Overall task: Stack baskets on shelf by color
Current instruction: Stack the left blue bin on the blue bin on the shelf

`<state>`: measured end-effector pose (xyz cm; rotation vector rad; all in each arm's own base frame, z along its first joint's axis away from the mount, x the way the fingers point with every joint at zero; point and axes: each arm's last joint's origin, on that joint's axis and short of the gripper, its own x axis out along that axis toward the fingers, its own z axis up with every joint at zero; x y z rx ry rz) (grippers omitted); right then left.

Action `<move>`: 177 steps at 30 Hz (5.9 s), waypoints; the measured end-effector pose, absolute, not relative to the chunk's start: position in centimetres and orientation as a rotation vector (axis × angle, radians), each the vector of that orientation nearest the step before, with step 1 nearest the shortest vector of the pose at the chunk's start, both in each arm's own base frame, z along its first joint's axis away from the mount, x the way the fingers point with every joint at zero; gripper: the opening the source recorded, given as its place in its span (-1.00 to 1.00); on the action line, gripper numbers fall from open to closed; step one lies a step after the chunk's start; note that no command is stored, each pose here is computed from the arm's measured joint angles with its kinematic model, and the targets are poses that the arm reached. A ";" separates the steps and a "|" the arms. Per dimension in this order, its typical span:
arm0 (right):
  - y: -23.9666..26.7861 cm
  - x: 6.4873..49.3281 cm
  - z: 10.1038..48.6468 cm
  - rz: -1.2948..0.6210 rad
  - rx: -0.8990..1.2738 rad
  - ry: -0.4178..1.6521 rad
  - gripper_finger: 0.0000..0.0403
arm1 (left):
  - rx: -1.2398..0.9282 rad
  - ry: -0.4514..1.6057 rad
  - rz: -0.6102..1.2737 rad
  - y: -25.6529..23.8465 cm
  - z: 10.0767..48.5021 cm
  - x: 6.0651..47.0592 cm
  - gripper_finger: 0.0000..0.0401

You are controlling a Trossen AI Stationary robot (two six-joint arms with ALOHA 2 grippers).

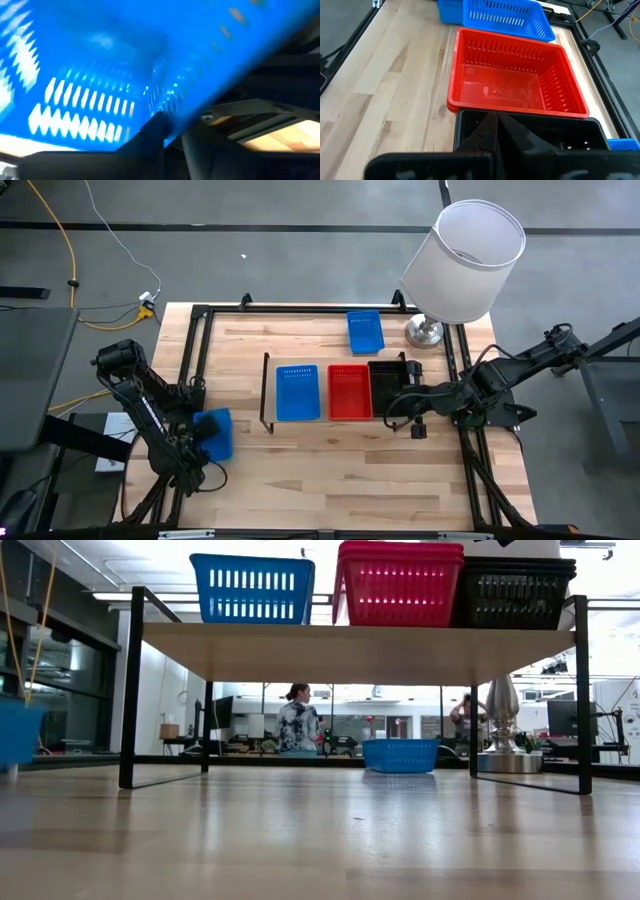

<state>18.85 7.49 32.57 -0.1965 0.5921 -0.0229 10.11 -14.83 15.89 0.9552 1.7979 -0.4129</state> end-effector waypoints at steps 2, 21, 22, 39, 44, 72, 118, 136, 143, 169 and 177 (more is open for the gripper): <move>7.5 18.9 32.6 -0.021 -0.200 0.589 -1.00 | 0.959 1.796 -0.392 -14.6 15.9 10.3 -0.88; 7.5 18.9 32.7 -0.023 -0.216 0.579 -1.00 | 0.909 1.698 -0.101 -13.4 18.3 14.0 -0.98; 7.5 18.9 32.7 -0.023 -0.216 0.579 -1.00 | 0.913 1.696 -0.094 -13.4 18.9 14.2 -0.98; 7.5 18.9 32.6 -0.015 -0.214 0.588 -1.00 | 1.081 1.641 -0.205 -13.4 23.6 14.8 -0.99; 7.5 18.9 32.6 -0.013 -0.216 0.591 -1.00 | 0.833 1.678 -0.231 -14.5 24.1 14.8 -0.99; 7.5 18.9 32.6 -0.015 -0.215 0.585 -1.00 | -0.470 0.485 0.430 -14.5 39.7 24.9 -1.00; 7.2 18.8 32.5 -0.076 -0.295 0.599 -1.00 | 1.325 1.319 0.148 -5.8 38.2 24.8 -1.00; 7.2 19.0 32.8 -0.119 -0.279 0.559 -1.00 | 1.435 1.183 -0.095 -4.1 32.9 24.7 -1.00; 7.1 19.0 32.8 -0.153 -0.230 0.552 -1.00 | 1.451 1.127 -0.183 -5.2 32.8 24.7 -1.00; 7.2 19.0 32.8 -0.150 -0.221 0.555 -1.00 | 1.587 1.252 -0.232 -3.7 31.5 26.2 -0.91; 7.2 19.0 32.8 -0.150 -0.223 0.555 -1.00 | 1.605 1.246 -0.247 -3.8 31.6 26.3 -0.83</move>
